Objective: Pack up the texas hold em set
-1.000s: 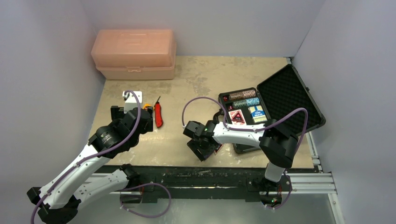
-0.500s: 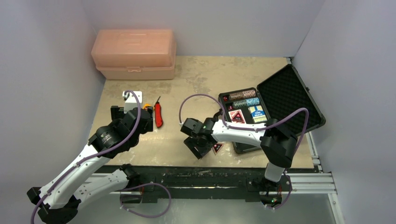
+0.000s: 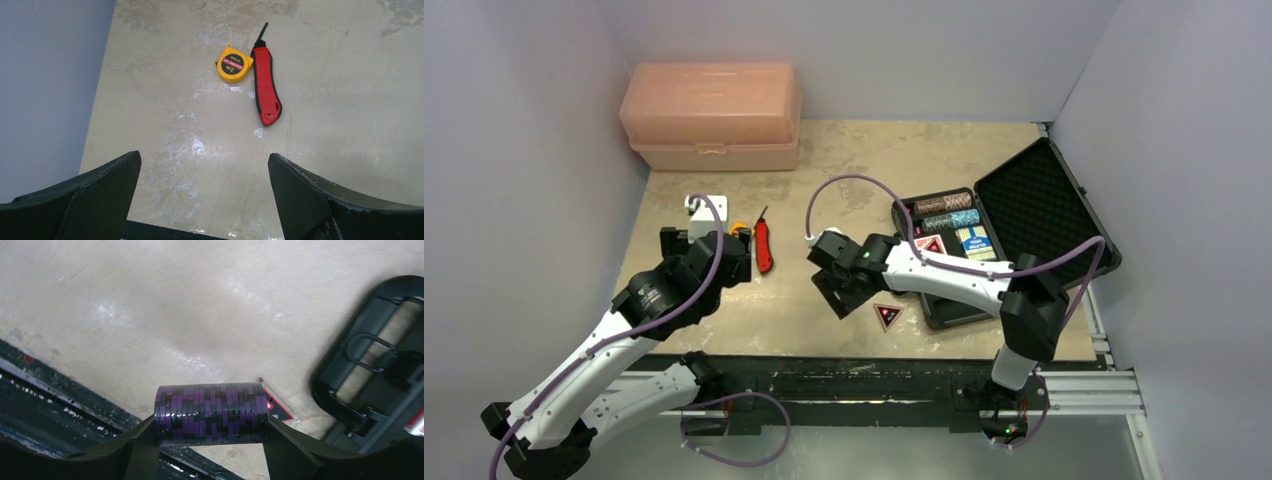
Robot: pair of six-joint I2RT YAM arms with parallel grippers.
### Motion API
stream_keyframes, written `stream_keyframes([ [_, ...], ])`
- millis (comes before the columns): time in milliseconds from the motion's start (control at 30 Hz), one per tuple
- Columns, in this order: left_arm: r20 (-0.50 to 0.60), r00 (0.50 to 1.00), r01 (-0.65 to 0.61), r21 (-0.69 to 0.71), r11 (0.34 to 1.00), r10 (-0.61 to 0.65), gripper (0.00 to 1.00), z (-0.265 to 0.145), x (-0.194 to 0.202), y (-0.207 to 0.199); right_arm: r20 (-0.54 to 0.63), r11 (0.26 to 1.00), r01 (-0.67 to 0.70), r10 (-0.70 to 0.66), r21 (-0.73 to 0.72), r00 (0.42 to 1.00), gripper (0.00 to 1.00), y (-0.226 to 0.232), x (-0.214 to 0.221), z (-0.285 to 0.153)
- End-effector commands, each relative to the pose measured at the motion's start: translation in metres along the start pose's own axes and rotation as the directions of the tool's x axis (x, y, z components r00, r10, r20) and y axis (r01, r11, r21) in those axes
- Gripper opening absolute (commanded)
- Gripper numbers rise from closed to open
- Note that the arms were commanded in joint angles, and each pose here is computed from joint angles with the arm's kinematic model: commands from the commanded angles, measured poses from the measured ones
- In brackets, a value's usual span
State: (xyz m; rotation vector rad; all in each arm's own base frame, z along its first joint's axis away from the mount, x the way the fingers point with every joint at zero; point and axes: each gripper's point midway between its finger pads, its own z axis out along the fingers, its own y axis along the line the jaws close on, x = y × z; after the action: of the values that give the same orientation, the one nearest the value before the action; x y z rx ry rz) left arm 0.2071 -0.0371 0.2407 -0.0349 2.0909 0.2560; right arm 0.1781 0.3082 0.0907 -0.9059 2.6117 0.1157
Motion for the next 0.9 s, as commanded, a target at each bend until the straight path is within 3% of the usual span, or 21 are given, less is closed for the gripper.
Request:
stream_keyframes([
  [0, 0.03, 0.999, 0.028, 0.009, 1.0, -0.029, 0.99, -0.002, -0.009, 0.001, 0.153, 0.98, -0.178, 0.163, 0.091, 0.975, 0.27, -0.053, -0.038, -0.038],
  [400, 0.028, 0.999, 0.028, 0.031, 0.999, -0.029, 0.99, -0.002, -0.009, -0.003, 0.262, 0.813, -0.515, 0.452, 0.274, 0.853, 0.28, -0.187, -0.012, -0.07],
  [667, 0.019, 1.0, 0.019, 0.047, 0.999, -0.02, 0.99, -0.001, -0.008, -0.008, 0.335, 0.622, -0.713, 0.629, 0.324, 0.701, 0.28, -0.232, 0.026, -0.077],
  [800, 0.017, 1.0, 0.02, 0.047, 0.999, -0.021, 0.99, -0.001, -0.007, -0.008, 0.375, 0.47, -0.769, 0.682, 0.433, 0.628, 0.26, -0.26, 0.059, -0.083],
  [867, 0.015, 1.0, 0.017, 0.047, 0.999, -0.018, 0.99, 0.0, -0.007, -0.009, 0.401, 0.427, -0.808, 0.711, 0.405, 0.577, 0.25, -0.266, 0.066, -0.084],
])
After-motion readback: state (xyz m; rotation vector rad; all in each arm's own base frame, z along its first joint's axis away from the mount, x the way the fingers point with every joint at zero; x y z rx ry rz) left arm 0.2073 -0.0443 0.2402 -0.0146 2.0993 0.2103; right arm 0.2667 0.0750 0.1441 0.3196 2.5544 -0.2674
